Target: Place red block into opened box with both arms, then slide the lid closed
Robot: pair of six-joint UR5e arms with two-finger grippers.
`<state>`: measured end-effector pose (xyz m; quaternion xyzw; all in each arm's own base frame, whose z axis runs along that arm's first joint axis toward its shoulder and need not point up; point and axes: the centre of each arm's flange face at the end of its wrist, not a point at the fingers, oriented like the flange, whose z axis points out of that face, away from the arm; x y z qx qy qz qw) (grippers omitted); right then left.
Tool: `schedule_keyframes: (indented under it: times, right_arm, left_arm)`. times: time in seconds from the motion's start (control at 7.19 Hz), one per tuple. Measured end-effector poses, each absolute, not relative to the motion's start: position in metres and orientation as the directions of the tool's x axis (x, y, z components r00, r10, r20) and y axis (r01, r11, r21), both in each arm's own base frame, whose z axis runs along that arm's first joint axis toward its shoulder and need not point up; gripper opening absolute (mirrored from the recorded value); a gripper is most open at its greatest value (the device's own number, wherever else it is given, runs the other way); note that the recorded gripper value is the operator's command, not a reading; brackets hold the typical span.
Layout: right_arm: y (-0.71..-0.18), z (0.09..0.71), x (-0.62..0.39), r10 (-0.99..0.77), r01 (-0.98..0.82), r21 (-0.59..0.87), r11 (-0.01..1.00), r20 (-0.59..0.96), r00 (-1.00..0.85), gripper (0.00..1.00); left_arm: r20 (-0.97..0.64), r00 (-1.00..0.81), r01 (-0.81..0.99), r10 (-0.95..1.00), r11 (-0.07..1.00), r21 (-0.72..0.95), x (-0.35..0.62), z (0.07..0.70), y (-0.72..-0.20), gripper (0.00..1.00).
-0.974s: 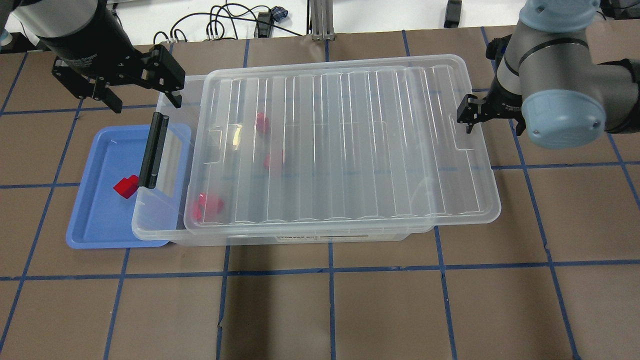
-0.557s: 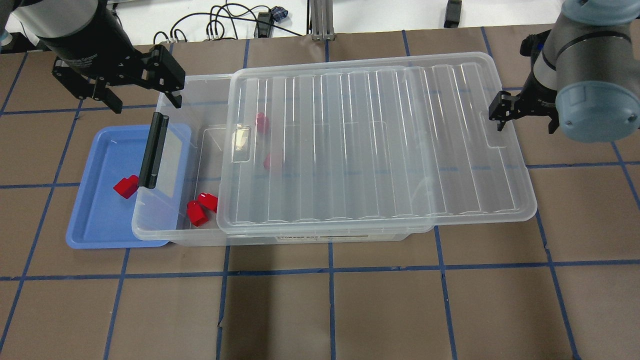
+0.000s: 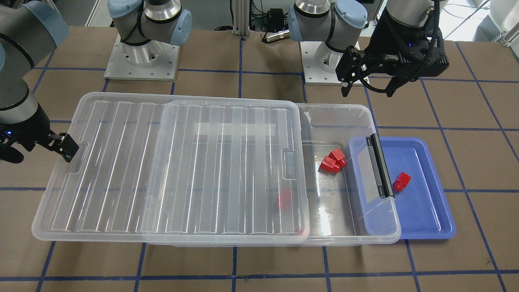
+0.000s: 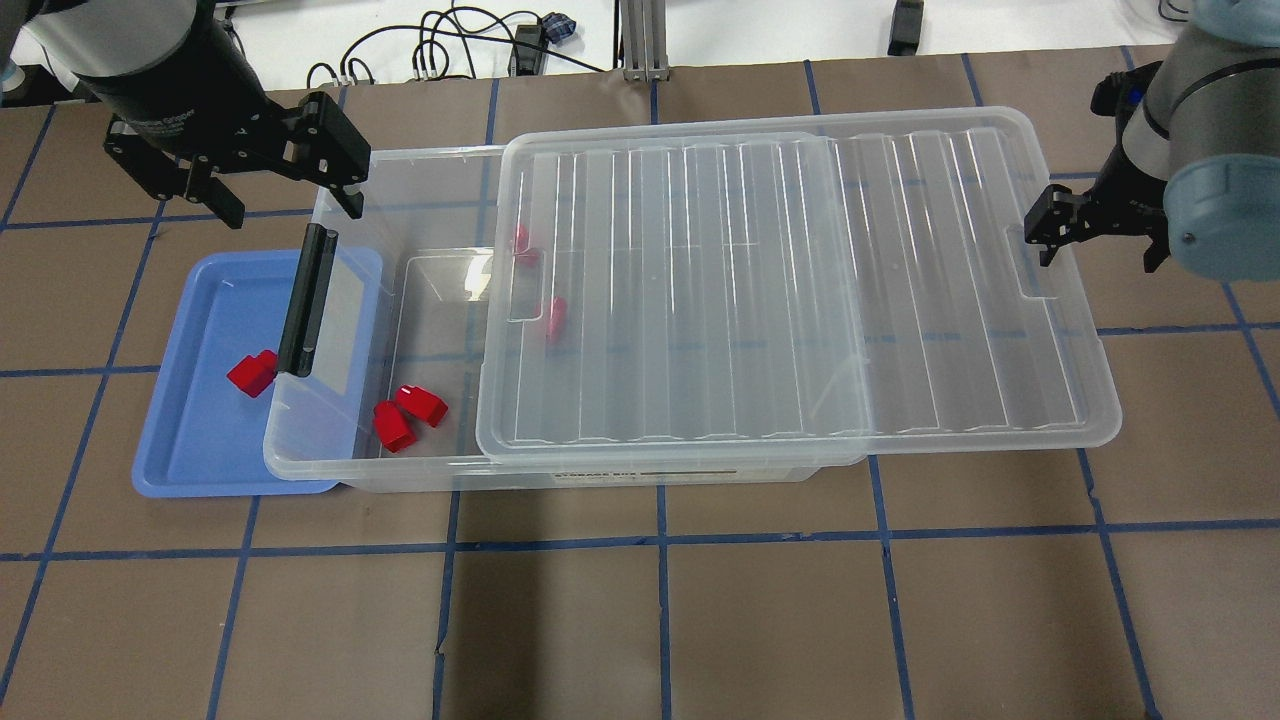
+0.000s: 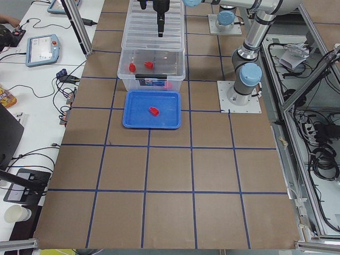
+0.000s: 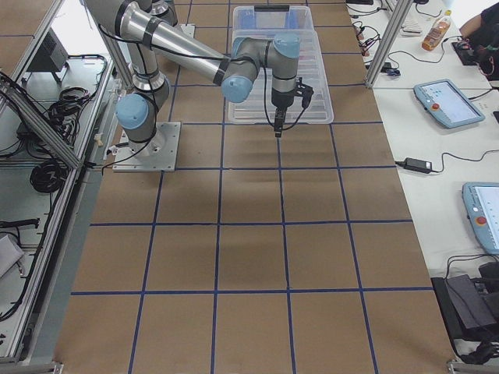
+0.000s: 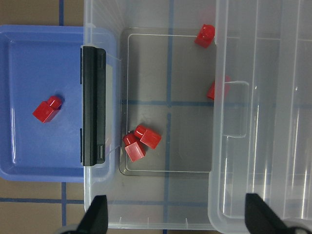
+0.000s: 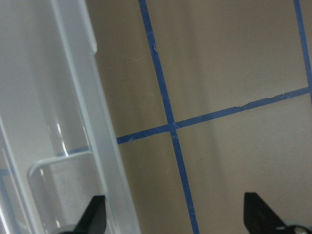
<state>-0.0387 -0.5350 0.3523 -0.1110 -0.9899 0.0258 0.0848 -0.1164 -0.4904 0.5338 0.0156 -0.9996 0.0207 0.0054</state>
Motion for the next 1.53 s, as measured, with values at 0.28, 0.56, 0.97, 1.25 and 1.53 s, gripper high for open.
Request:
schedule_keyframes:
  times: [0.28, 0.56, 0.97, 1.25, 1.53]
  right_arm:
    - [-0.539, 0.368, -0.035, 0.213, 0.202, -0.099, 0.974, 0.129, -0.968, 1.00]
    - [-0.537, 0.419, -0.001, 0.156, 0.157, -0.099, 0.983, -0.010, -0.988, 1.00]
    - [-0.507, 0.505, 0.096, 0.170, 0.174, -0.034, 0.984, -0.093, -0.981, 1.00]
    - [-0.501, 0.511, 0.110, 0.195, 0.196, -0.021, 0.980, -0.033, -0.980, 1.00]
    - [-0.500, 0.510, 0.114, 0.191, 0.191, -0.020, 0.981, 0.028, -0.981, 1.00]
  left_arm:
    - [0.005, -0.997, -0.075, -0.075, 0.997, -0.019, -0.092, 0.534, -0.500, 1.00]
    - [-0.005, -0.981, -0.193, -0.193, 0.979, 0.065, -0.017, 0.521, -0.505, 1.00]
    - [0.034, -0.992, -0.115, -0.118, 0.989, 0.093, 0.085, 0.452, -0.513, 1.00]
    - [0.027, -0.999, -0.031, -0.032, 0.999, 0.044, 0.118, 0.393, -0.524, 1.00]
    - [0.015, -0.999, 0.035, 0.036, 0.999, -0.006, 0.133, 0.330, -0.531, 1.00]
